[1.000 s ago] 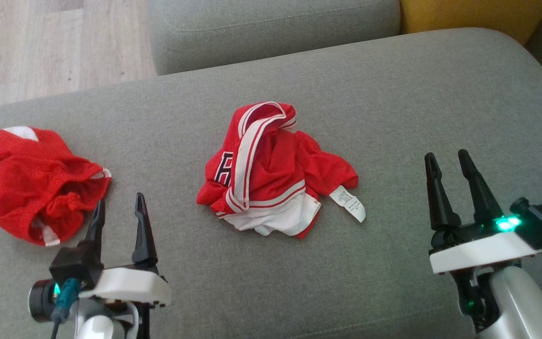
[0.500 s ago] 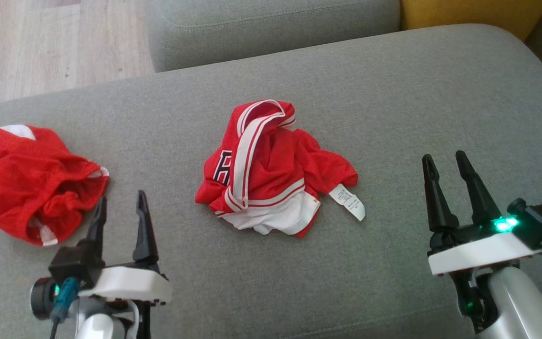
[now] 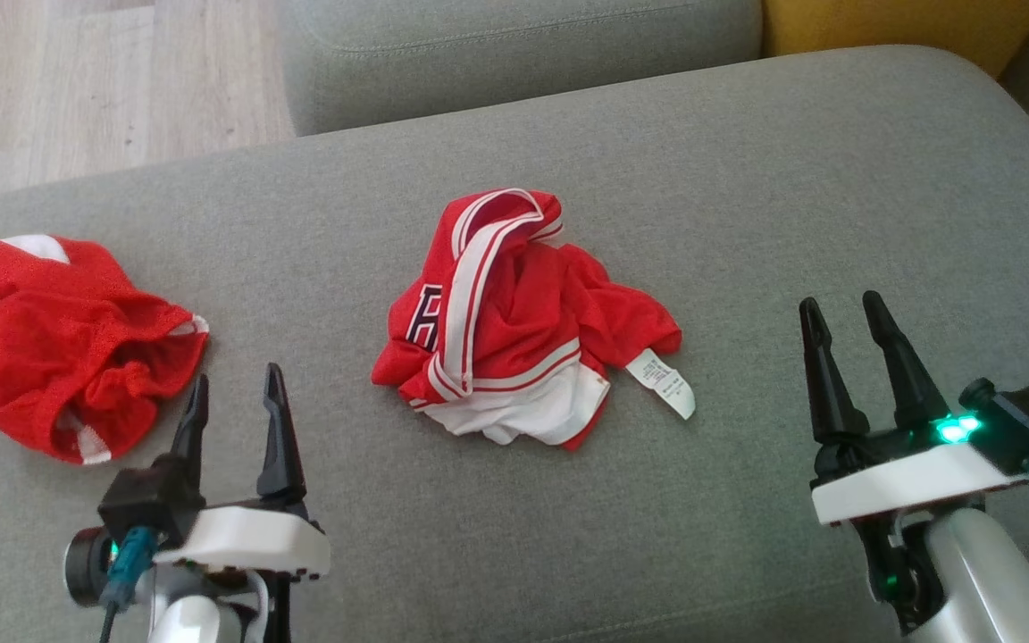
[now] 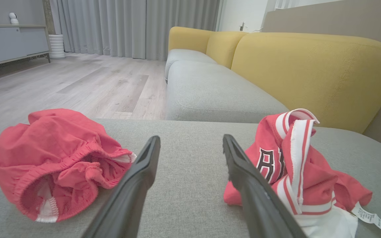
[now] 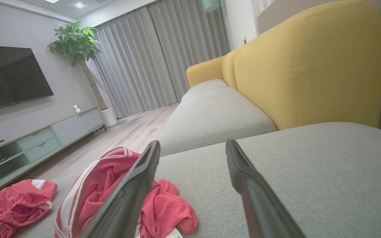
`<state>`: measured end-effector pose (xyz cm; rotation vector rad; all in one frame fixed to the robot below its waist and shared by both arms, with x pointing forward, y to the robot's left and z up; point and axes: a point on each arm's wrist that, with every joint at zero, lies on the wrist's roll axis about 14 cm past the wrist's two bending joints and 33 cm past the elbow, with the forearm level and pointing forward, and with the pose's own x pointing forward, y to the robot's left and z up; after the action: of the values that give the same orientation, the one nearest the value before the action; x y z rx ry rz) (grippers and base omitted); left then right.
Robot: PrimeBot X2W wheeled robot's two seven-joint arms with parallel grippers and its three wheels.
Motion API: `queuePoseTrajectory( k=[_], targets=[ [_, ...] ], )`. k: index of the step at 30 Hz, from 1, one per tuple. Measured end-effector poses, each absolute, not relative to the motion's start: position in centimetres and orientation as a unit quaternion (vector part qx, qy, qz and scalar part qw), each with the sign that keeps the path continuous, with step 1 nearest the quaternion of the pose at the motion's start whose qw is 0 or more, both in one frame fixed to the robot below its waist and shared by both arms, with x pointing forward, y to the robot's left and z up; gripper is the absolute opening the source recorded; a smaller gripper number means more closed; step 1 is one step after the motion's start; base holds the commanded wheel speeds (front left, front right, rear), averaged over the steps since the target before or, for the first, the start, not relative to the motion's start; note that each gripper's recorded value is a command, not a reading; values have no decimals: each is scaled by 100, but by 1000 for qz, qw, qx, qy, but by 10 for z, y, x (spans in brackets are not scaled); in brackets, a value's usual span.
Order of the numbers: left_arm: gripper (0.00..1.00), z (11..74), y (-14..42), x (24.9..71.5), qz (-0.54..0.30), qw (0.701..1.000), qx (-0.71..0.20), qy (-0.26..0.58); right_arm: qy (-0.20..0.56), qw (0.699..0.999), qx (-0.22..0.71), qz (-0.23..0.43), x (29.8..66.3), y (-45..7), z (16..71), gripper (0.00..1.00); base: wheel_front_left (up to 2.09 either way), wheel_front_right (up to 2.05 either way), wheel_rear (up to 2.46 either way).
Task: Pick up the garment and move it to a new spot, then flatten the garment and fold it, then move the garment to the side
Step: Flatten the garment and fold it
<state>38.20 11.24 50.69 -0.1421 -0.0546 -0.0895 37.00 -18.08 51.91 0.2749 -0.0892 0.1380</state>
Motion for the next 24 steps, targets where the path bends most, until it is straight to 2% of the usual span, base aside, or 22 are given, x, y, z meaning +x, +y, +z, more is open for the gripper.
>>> queuePoseTrajectory(
  k=[6, 10, 13, 19, 20, 21, 24],
  targets=[
    [100, 507, 117, 382, -38, 996, -69, -29, -39, 987, 137, 72, 371, -178, 516, 100, 0, 0, 0],
    [100, 504, 118, 383, -35, 997, -72, -24, -5, 987, 129, 92, 372, -167, 497, 100, 0, 0, 0],
    [100, 502, 117, 384, -36, 997, -72, -22, 46, 986, 119, 109, 384, -161, 480, 100, 0, 0, 0],
    [100, 505, 122, 391, -25, 996, -78, -27, 156, 975, 87, 136, 431, -152, 461, 100, 0, 0, 0],
    [100, 504, 126, 391, -19, 996, -77, -26, 178, 971, 84, 137, 434, -151, 453, 100, 0, 0, 0],
    [100, 501, 134, 388, -6, 997, -76, -22, 236, 958, 84, 138, 434, -148, 431, 100, 0, 0, 0],
    [100, 497, 147, 383, 13, 997, -73, -17, 304, 939, 80, 142, 425, -142, 401, 100, 0, 0, 0]
  ],
)
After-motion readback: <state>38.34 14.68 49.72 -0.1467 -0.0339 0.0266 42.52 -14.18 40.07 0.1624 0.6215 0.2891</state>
